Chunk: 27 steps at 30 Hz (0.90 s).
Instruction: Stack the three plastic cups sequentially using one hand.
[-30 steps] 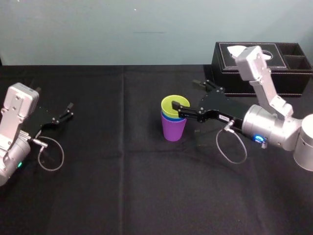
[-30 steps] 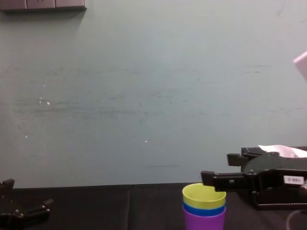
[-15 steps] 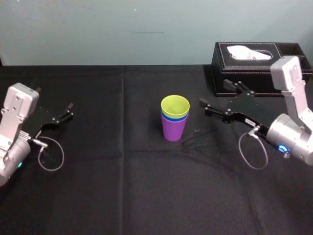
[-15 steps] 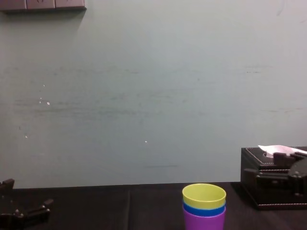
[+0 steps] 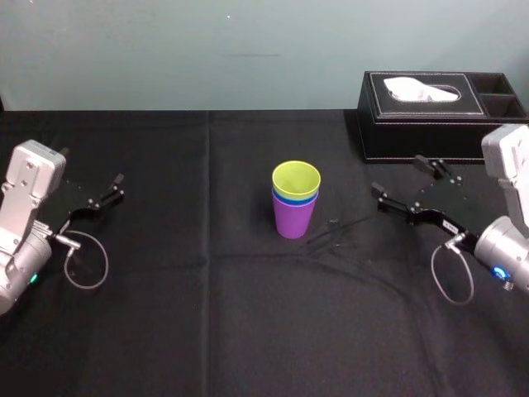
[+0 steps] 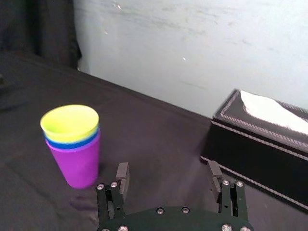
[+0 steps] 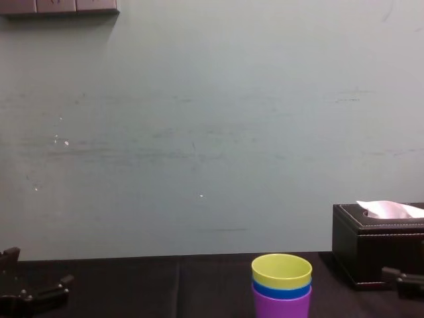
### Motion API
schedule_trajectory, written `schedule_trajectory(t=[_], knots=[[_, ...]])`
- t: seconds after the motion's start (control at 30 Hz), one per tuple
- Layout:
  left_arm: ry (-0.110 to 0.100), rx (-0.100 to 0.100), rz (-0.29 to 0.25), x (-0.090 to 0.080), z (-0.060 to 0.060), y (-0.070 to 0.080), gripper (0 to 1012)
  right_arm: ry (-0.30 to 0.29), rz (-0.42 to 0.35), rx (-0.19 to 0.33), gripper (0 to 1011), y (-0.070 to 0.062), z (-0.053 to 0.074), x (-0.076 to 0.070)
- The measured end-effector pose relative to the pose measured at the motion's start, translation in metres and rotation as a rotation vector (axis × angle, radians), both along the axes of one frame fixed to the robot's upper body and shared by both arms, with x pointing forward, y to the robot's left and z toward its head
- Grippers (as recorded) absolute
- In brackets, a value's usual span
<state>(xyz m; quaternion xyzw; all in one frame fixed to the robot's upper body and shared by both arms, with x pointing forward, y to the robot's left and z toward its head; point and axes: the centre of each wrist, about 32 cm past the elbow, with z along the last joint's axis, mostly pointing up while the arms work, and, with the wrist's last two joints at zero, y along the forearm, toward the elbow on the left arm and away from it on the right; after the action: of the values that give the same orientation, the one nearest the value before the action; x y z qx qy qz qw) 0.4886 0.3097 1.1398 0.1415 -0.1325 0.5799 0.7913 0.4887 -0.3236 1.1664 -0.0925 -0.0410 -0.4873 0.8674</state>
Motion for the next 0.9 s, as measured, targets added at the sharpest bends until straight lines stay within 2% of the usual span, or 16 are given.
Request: schedule_trajectory(t=[0.37, 0.9], knots=[[0.000, 0.000, 0.000, 0.000, 0.000, 0.000, 1011, 0.032, -0.043, -0.013, 1003, -0.006, -0.017, -0.002], [0.000, 0.000, 0.000, 0.000, 0.000, 0.000, 1011, 0.030, -0.039, -0.014, 1003, -0.005, -0.016, -0.002]])
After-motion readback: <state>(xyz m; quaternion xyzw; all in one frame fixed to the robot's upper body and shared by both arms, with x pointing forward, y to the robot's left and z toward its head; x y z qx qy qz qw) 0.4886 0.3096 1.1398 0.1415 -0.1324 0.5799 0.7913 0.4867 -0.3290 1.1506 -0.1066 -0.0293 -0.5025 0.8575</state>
